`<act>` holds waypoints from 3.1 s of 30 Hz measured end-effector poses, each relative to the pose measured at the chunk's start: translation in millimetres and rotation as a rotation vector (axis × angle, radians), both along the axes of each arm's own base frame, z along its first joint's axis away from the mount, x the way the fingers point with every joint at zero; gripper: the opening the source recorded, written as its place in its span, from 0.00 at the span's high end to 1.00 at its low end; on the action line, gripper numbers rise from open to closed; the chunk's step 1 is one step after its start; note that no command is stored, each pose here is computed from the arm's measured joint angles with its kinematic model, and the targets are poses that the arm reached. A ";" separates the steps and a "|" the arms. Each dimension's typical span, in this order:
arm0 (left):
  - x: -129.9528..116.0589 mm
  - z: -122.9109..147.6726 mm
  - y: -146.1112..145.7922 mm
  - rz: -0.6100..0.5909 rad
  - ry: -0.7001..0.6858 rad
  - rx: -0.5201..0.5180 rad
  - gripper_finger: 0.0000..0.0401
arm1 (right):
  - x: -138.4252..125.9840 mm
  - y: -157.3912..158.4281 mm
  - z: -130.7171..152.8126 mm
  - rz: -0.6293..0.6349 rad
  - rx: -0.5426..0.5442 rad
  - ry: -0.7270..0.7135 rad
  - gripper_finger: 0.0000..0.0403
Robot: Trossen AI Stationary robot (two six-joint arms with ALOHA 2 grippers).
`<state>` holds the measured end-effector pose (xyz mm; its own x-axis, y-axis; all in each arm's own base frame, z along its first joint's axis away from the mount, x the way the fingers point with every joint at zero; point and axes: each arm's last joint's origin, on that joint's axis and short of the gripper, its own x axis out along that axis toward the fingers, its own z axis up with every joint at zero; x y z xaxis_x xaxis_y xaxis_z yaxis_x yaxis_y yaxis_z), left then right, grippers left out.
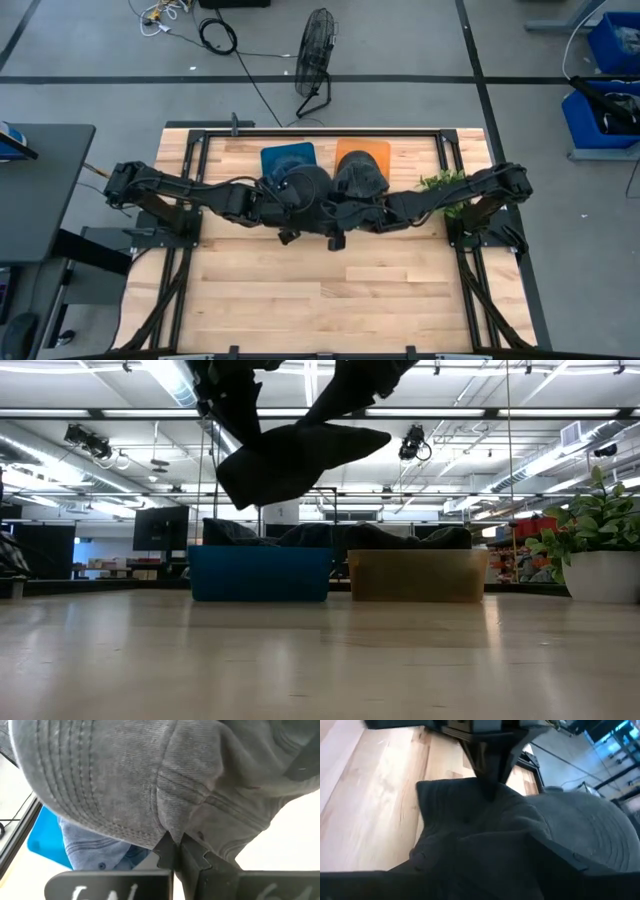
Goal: Pick & Place hat
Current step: Put the gray cap into the orange bin
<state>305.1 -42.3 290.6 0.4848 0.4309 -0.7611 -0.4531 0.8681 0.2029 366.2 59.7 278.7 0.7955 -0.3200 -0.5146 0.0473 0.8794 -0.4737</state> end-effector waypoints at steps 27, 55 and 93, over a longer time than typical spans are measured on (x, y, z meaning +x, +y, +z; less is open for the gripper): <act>4.0 1.7 -2.9 -0.033 -0.033 0.007 0.97 | -2.6 -15.1 -5.5 0.008 -0.124 0.119 0.55; 4.5 2.7 -1.1 -0.108 0.005 0.044 0.85 | -6.5 -9.9 -9.6 -0.038 -0.022 0.128 0.99; -11.0 -3.6 10.7 -0.063 0.199 0.172 0.67 | -73.6 -148.2 10.3 -0.479 0.040 0.408 0.99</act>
<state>294.1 -31.6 287.0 0.3630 0.5360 -0.7622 -0.3358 0.8383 0.4296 292.5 -88.5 289.0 0.3053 -0.5667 -0.7653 0.2627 0.8226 -0.5043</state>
